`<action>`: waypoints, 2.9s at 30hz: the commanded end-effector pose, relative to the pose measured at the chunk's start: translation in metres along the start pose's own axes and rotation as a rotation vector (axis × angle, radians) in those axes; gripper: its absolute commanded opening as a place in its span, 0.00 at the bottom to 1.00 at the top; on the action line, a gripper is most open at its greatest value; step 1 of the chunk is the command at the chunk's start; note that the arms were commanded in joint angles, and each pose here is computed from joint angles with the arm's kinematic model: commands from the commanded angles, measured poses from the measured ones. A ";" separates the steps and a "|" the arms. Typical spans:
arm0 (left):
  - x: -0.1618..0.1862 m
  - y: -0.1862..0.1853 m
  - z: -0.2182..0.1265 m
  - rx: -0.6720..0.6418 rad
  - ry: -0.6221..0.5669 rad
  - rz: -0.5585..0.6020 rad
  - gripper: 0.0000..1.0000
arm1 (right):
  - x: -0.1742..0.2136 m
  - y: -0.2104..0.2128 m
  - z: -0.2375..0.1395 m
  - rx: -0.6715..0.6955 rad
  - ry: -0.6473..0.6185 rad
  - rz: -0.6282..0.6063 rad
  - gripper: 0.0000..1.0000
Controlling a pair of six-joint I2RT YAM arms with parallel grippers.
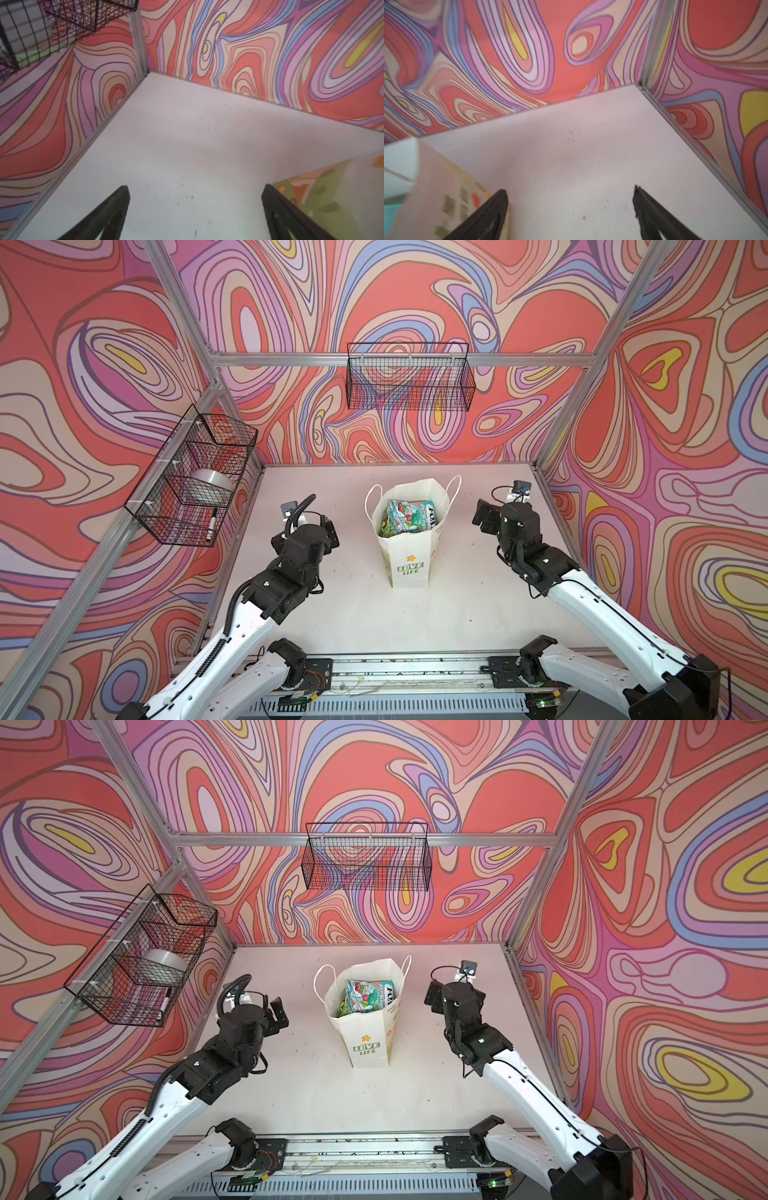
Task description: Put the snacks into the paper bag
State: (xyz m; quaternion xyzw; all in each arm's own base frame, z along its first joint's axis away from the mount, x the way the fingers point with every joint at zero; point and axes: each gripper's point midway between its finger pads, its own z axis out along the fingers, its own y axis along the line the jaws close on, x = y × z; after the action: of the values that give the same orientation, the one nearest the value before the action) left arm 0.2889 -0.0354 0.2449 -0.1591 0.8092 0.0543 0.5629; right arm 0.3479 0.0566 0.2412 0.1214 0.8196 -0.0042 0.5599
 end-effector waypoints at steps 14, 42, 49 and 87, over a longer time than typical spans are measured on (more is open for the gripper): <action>0.039 0.042 0.084 -0.247 -0.184 0.137 1.00 | 0.033 -0.063 0.088 0.164 -0.093 -0.058 0.98; 0.087 0.011 0.119 0.041 -0.071 0.205 0.98 | 0.072 -0.069 0.127 0.143 -0.124 -0.197 0.98; 0.086 0.015 0.120 0.018 -0.060 0.202 0.99 | 0.089 -0.083 0.142 0.083 -0.066 -0.118 0.99; 0.104 0.019 0.158 0.167 -0.022 0.239 1.00 | 0.096 -0.076 0.139 -0.025 -0.097 -0.125 0.98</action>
State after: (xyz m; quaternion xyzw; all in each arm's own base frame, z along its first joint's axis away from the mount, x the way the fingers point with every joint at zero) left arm 0.3884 0.0099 0.0872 -0.0339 0.8198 0.0636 0.5681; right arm 0.4239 -0.0232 0.0925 0.0714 0.7956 -0.0383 0.6004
